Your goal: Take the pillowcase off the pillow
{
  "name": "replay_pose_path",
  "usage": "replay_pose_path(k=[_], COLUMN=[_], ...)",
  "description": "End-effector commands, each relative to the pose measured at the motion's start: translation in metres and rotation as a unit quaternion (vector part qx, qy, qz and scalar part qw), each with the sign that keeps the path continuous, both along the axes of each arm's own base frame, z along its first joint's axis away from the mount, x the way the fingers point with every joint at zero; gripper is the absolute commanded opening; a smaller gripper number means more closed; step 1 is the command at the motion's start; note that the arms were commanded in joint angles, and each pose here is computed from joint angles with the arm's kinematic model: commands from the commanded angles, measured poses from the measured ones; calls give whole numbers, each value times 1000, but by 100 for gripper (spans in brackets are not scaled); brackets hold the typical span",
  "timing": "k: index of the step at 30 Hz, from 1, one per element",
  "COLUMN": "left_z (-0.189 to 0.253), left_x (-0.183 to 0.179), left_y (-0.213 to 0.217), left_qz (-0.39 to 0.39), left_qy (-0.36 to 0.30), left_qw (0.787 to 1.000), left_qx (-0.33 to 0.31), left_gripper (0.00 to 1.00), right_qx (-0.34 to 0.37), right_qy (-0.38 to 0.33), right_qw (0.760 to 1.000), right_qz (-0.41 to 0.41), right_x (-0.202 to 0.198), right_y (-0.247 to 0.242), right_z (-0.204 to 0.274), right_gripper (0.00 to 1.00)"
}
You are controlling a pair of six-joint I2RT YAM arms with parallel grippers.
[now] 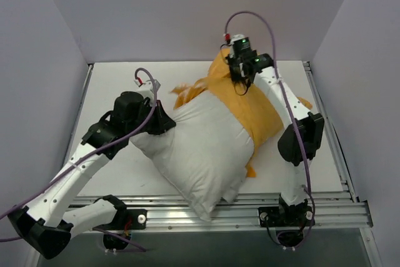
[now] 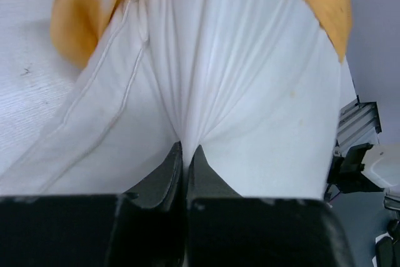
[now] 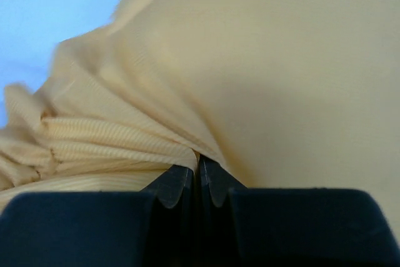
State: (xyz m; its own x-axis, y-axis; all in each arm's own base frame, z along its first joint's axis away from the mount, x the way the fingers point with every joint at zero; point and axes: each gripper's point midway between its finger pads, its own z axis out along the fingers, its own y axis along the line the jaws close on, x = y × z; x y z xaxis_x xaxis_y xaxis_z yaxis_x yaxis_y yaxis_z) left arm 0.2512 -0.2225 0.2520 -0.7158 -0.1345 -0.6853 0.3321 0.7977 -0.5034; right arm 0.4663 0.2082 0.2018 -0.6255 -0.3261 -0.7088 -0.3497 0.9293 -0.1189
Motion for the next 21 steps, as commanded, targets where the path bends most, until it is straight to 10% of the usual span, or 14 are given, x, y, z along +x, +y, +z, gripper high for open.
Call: replay_pose_path(k=[1,8,16,21], left_z=[48,65,43,35], left_x=[-52,-89,-35,51], left_y=[60,130,127,101], left_qz=[51,154,175,159], left_qy=[-13,-26,-55,-85], left_qw=[998,986,975,973], left_qx=[22,63,127,145], left_gripper=[2,2,2,14], right_qx=[-136,-59,89,166], right_qy=[-40,-56,-53,-38], right_qw=[920,840,950,968], right_qz=[-365,-536,-294,-182], right_x=[37,10,56,35], right_y=[-251,-369,-208,-109], right_z=[29,59,45,52], right_gripper=[0,0,0,28])
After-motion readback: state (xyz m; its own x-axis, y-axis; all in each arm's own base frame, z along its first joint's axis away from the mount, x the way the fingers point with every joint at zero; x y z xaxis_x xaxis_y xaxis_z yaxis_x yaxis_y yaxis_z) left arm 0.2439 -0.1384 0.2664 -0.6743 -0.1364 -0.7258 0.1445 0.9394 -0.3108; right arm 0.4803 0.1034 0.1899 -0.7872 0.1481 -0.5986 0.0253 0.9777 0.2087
